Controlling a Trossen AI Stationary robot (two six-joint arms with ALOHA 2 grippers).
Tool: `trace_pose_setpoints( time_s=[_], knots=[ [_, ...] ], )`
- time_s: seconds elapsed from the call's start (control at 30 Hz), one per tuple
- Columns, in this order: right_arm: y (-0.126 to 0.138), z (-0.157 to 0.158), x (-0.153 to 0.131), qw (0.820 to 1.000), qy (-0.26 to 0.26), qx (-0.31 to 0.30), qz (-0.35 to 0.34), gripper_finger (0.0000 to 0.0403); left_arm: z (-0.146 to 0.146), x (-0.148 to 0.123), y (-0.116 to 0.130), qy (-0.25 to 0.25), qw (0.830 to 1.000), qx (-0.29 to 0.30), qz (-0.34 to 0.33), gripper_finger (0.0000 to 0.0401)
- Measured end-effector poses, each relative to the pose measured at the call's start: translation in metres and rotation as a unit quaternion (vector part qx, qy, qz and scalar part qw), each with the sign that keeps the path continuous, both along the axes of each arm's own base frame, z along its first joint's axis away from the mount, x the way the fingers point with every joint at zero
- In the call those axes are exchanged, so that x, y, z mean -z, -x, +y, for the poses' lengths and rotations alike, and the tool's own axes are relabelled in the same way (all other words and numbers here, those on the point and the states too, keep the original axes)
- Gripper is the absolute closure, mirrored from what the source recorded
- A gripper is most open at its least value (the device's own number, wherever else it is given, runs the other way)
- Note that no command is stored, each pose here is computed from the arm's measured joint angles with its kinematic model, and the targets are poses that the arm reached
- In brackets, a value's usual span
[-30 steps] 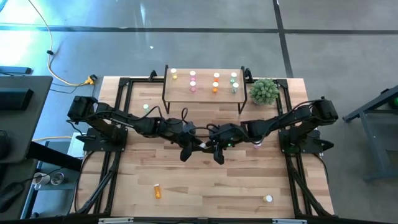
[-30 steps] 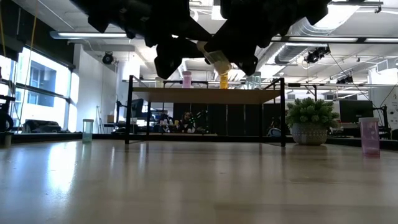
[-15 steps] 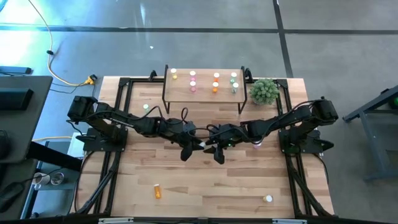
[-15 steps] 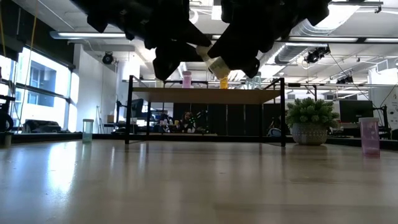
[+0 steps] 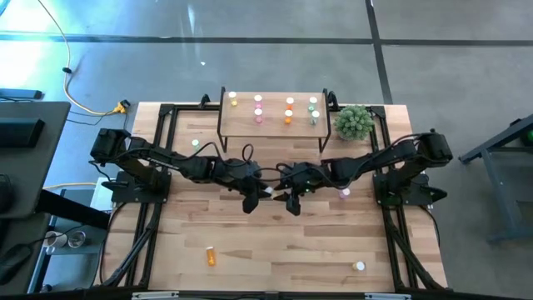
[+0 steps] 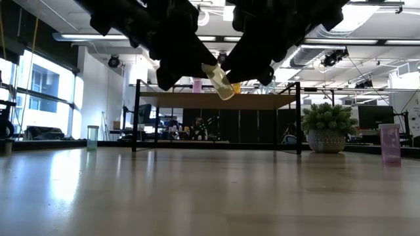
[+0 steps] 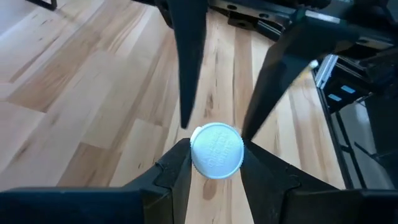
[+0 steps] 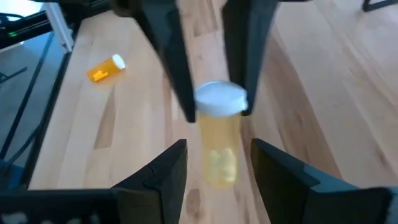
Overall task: Pick and place medicine bottles onto shelf by color
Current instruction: Put the left yellow pill bottle on the shelf aligned with the other yellow pill bottle
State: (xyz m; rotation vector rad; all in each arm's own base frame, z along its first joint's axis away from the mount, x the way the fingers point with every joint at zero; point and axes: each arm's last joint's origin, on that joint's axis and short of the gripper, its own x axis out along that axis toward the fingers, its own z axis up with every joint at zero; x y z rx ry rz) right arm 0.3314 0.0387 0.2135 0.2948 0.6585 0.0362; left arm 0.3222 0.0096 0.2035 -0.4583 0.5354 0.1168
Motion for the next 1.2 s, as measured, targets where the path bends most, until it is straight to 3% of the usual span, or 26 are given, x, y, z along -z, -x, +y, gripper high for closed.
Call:
trace_pose_setpoints(
  time_s=[0.27,0.77,1.07,1.2],
  knots=[
    [0.006,-0.014,0.002,0.999,0.003,0.02,0.039,0.0235,0.008,0.0,0.007,-0.013,0.999,-0.02,0.03,0.0288],
    [0.025,-0.045,-0.038,0.998,0.045,0.034,-0.023,0.0235,0.063,-0.018,0.041,-0.043,0.99,-0.104,0.079,0.0288],
    [0.039,-0.068,-0.057,0.994,0.08,0.052,-0.047,0.0235,0.091,-0.056,0.076,-0.066,0.982,-0.154,0.083,0.0288],
    [0.041,-0.077,-0.057,0.993,0.091,0.061,-0.044,0.0235,0.099,-0.084,0.089,-0.115,0.972,-0.183,0.097,0.0288]
  ],
)
